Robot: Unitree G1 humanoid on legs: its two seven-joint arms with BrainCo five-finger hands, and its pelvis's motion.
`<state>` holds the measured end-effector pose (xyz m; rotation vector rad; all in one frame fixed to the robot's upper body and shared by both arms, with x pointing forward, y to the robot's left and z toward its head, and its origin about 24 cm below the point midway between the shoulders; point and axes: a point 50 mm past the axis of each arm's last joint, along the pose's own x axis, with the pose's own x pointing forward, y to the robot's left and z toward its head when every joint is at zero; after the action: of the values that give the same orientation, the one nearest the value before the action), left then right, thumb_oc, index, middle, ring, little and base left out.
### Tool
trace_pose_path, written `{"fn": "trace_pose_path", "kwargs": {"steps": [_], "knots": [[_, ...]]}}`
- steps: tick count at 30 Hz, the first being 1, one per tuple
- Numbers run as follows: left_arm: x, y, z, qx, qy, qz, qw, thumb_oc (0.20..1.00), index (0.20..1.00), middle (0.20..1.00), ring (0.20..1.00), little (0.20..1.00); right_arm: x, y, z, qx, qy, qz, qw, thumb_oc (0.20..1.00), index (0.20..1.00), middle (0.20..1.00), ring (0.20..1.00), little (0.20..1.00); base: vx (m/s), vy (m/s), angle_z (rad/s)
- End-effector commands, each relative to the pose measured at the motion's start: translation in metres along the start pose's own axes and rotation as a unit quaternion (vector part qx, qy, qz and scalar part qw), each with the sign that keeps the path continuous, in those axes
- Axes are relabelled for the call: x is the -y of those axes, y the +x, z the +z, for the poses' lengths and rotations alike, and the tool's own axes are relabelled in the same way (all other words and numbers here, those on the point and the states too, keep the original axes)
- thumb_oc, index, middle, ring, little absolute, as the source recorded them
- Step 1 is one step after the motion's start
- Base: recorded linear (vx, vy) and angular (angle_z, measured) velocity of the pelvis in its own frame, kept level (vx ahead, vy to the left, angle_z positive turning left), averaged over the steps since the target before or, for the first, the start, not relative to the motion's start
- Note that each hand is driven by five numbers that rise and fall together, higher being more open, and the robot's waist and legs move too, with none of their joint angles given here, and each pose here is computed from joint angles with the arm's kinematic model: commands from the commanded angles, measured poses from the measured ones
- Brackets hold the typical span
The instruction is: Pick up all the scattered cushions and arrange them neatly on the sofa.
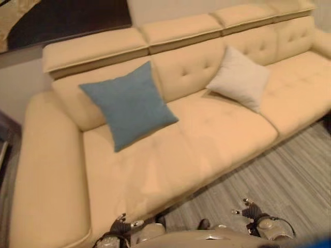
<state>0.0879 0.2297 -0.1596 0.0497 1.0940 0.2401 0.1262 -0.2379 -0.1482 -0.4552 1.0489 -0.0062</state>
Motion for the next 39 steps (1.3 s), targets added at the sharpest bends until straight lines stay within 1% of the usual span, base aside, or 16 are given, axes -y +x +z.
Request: {"fn": "trace_pose_path", "kwargs": {"steps": [1, 9, 12, 19, 23, 27, 34, 39], "knots": [[0.007, 0.006, 0.028, 0.041, 0.032, -0.015, 0.999, 1.0, 1.0, 1.0, 1.0, 1.0, 0.006, 0.004, 0.017, 0.027, 0.004, -0.01, 1.0, 1.0, 1.0, 1.0, 1.0, 1.0, 0.0, -0.162, -0.34], [0.022, 0.007, 0.041, 0.063, 0.035, -0.026, 0.997, 1.0, 1.0, 1.0, 1.0, 1.0, 0.012, 0.002, 0.009, 0.016, 0.021, -0.02, 0.999, 1.0, 1.0, 1.0, 1.0, 1.0, -0.09, -0.041, -0.7], [0.024, 0.008, 0.043, 0.067, 0.05, -0.028, 0.996, 1.0, 1.0, 1.0, 1.0, 1.0, 0.012, 0.003, 0.009, 0.013, 0.028, -0.022, 0.999, 1.0, 1.0, 1.0, 1.0, 1.0, -0.11, 0.069, -0.52], [0.013, 0.009, 0.049, 0.071, 0.068, -0.011, 0.995, 1.0, 1.0, 1.0, 1.0, 1.0, 0.003, 0.006, 0.024, 0.03, 0.018, -0.011, 0.999, 1.0, 1.0, 1.0, 1.0, 1.0, -0.11, 0.038, -0.76], [0.007, 0.009, 0.046, 0.064, 0.067, -0.003, 0.996, 1.0, 1.0, 1.0, 1.0, 1.0, -0.002, 0.005, 0.025, 0.032, 0.008, -0.004, 0.999, 1.0, 1.0, 1.0, 1.0, 1.0, -0.06, -0.057, -0.82], [0.006, 0.009, 0.044, 0.063, 0.073, 0.004, 0.995, 1.0, 1.0, 1.0, 1.0, 1.0, -0.006, 0.004, 0.021, 0.027, 0.021, 0.0, 0.999, 1.0, 1.0, 1.0, 1.0, 1.0, 0.02, -0.122, -0.08], [0.02, 0.009, 0.049, 0.069, 0.061, -0.012, 0.996, 1.0, 1.0, 1.0, 1.0, 1.0, 0.005, 0.005, 0.024, 0.035, 0.045, -0.023, 0.998, 1.0, 1.0, 1.0, 1.0, 1.0, 0.06, -0.208, 0.07], [0.024, 0.009, 0.049, 0.069, 0.064, -0.019, 0.995, 1.0, 1.0, 1.0, 1.0, 1.0, 0.006, 0.006, 0.026, 0.036, 0.038, -0.023, 0.998, 1.0, 1.0, 1.0, 1.0, 1.0, 0.16, -0.127, -0.08]]}}
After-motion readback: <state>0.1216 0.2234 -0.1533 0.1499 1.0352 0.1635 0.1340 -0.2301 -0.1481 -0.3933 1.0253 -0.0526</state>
